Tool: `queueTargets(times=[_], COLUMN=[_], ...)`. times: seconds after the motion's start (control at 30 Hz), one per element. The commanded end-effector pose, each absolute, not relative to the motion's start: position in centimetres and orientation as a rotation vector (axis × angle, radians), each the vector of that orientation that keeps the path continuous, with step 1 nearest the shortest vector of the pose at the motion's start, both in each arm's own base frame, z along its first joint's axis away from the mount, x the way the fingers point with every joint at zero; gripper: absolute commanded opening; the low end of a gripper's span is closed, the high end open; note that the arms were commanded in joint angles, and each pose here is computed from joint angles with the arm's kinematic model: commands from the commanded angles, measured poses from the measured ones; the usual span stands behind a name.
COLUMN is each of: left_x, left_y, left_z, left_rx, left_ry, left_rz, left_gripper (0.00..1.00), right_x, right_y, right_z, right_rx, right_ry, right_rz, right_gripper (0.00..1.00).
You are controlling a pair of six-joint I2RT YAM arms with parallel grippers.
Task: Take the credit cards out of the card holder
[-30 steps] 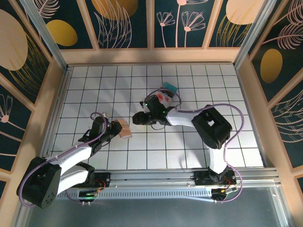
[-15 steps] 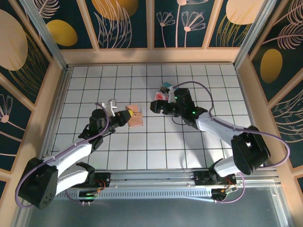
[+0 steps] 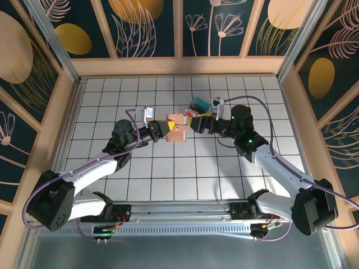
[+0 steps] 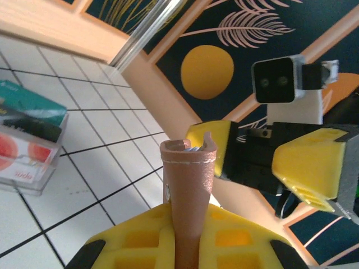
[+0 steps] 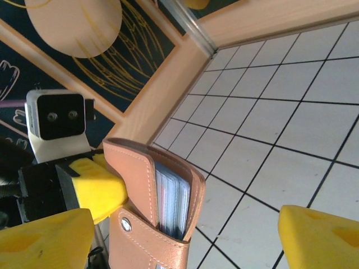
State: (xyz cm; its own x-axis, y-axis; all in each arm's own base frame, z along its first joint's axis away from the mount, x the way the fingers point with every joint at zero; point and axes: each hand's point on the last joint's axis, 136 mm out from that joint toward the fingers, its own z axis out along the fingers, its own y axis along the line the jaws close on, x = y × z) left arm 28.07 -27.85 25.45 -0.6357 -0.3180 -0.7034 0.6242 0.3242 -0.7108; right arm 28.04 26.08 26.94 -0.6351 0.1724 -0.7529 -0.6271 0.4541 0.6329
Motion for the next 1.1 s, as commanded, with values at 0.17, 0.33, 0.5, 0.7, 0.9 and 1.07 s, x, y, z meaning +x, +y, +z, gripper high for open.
queueTargets(times=[0.17, 0.33, 0.5, 0.7, 0.9, 1.07], left_x=[26.9, 27.1, 27.3, 27.2, 27.4, 27.3], left_y=[-29.1, -29.3, -29.5, -29.5, -29.3, -28.5], left_z=[28.5, 28.1, 27.8, 27.4, 27.1, 26.5], left_rx=[0.408, 0.405, 0.401, 0.403, 0.387, 0.351], left_ry=[1.639, 1.654, 1.667, 1.683, 1.707, 1.742], left_rz=[-1.487, -1.492, -1.492, -1.485, -1.467, -1.423], left_gripper=[0.0, 0.0, 0.0, 0.06, 0.2, 0.51], right_x=[27.4, 27.3, 27.3, 27.6, 27.6, 27.8], right_y=[27.9, 30.1, 31.7, 31.5, 31.0, 30.3], right_z=[27.8, 27.5, 27.5, 27.8, 28.1, 28.4], right_rx=[-0.446, -0.492, -0.521, -0.489, -0.464, -0.443], right_ry=[1.847, 1.87, 1.88, 1.871, 1.863, 1.851], right_rz=[1.406, 1.44, 1.461, 1.455, 1.443, 1.442], right_gripper=[0.82, 0.76, 0.66, 0.4, 0.2, 0.16])
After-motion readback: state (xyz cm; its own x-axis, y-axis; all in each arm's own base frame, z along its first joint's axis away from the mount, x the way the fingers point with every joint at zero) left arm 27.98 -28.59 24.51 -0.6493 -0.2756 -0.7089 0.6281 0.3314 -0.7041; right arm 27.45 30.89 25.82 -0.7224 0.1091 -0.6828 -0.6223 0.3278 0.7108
